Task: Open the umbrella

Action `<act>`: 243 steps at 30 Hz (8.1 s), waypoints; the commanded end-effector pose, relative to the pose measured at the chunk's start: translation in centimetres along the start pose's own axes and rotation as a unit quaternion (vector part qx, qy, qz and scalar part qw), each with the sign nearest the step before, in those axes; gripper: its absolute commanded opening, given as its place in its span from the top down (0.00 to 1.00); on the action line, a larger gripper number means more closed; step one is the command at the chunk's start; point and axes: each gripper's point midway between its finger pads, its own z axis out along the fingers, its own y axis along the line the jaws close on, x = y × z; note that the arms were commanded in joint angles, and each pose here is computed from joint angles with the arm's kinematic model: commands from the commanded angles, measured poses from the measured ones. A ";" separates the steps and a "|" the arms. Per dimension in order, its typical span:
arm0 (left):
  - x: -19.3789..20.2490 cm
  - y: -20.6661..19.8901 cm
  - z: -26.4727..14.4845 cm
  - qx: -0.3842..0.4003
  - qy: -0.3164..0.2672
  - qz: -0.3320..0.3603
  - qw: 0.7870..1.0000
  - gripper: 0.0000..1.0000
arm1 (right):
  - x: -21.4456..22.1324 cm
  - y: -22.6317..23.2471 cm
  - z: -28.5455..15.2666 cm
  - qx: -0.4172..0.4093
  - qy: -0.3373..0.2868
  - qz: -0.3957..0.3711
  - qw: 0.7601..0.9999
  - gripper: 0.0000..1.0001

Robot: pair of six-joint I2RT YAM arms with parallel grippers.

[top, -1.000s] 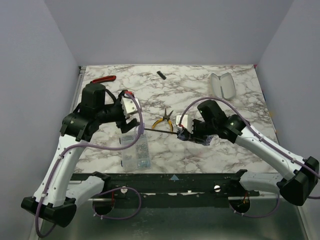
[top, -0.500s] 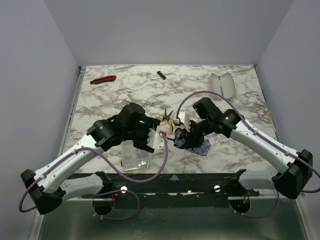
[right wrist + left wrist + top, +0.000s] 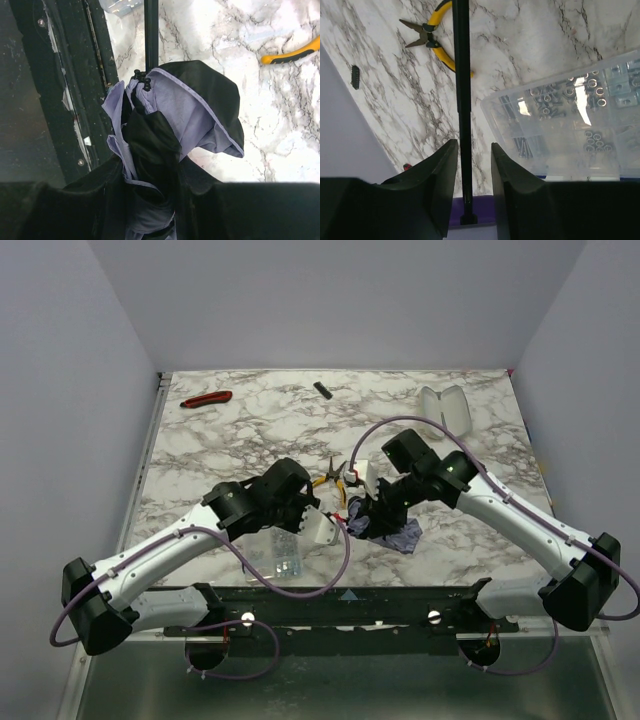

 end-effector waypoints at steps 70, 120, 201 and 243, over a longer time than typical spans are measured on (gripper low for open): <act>-5.0 8.8 -12.1 -0.129 -0.361 -0.435 0.815 0.02 | -16.4 -7.7 -8.6 0.078 -0.360 0.210 0.905 1.00; -13.9 12.0 -10.5 0.195 -0.533 -0.473 0.673 1.00 | -21.8 -6.3 -16.1 0.069 -0.462 0.150 0.872 0.00; -13.2 17.2 -5.6 -0.036 -0.438 -0.502 0.745 1.00 | -18.4 -13.8 -15.0 0.184 -0.488 0.372 0.768 0.13; -13.4 15.3 -5.3 -0.214 -0.342 -0.206 0.892 0.45 | -16.8 -14.6 -11.6 0.160 -0.459 0.432 0.760 1.00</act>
